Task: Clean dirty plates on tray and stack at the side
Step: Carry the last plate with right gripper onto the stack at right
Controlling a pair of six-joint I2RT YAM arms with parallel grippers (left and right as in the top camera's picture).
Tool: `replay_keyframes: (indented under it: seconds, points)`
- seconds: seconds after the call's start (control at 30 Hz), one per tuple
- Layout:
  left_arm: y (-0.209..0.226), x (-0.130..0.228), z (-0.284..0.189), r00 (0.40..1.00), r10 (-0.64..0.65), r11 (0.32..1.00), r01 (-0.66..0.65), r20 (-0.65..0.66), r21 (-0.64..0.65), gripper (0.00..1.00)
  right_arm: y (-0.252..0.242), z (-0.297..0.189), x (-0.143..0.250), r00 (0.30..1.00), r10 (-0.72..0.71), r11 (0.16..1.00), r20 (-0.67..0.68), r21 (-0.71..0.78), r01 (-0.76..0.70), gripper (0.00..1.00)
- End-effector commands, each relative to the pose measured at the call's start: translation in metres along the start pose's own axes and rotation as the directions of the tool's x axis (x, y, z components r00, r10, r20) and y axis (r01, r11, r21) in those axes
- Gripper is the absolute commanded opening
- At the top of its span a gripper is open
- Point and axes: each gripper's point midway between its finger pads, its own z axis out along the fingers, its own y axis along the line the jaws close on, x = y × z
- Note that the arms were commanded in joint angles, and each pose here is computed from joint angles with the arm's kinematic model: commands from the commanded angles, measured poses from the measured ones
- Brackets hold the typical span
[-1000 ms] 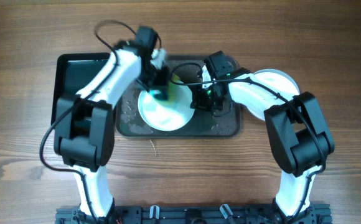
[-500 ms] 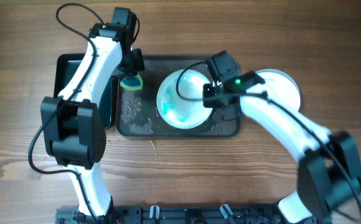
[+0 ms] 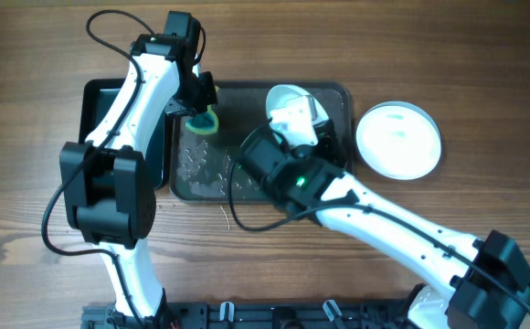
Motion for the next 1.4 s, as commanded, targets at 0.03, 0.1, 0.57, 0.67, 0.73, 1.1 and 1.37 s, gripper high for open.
replay_keyframes:
  seconds: [0.03,0.1,0.57,0.67,0.73,1.1,1.37]
  points:
    - [-0.005,0.0,-0.003,1.0,-0.004,1.0,0.004,0.003,0.019,0.04,-0.044,-0.025,-0.029,0.987,-0.073,0.963,0.147,0.267,0.031,0.04]
    - [-0.005,0.0,-0.003,1.0,-0.004,1.0,0.004,0.003,0.019,0.04,-0.042,-0.027,-0.031,0.985,-0.082,0.964,0.149,0.265,0.04,0.04]
    - [-0.005,0.0,-0.003,1.0,-0.004,1.0,0.004,0.003,0.019,0.04,0.03,0.024,0.047,0.793,0.306,0.787,-0.527,-0.329,-0.522,0.04]
    - [-0.005,0.0,-0.003,1.0,-0.004,1.0,0.004,0.003,0.019,0.04,-0.011,0.044,0.054,0.655,0.342,0.617,-0.674,-0.365,-0.697,0.04]
    - [-0.005,0.0,-0.003,1.0,-0.004,1.0,0.004,0.003,0.019,0.04,-0.037,0.056,0.066,0.585,0.365,0.558,-0.724,-0.332,-0.76,0.04]
    - [-0.005,0.0,-0.003,1.0,-0.004,1.0,0.004,0.003,0.019,0.04,-0.096,0.117,0.212,0.262,0.433,0.594,-0.862,0.054,-0.803,0.04]
    - [-0.005,-0.004,-0.006,1.0,0.026,1.0,-0.027,0.014,0.016,0.04,-0.069,0.166,0.239,0.254,0.457,0.585,-0.852,0.073,-0.808,0.09]
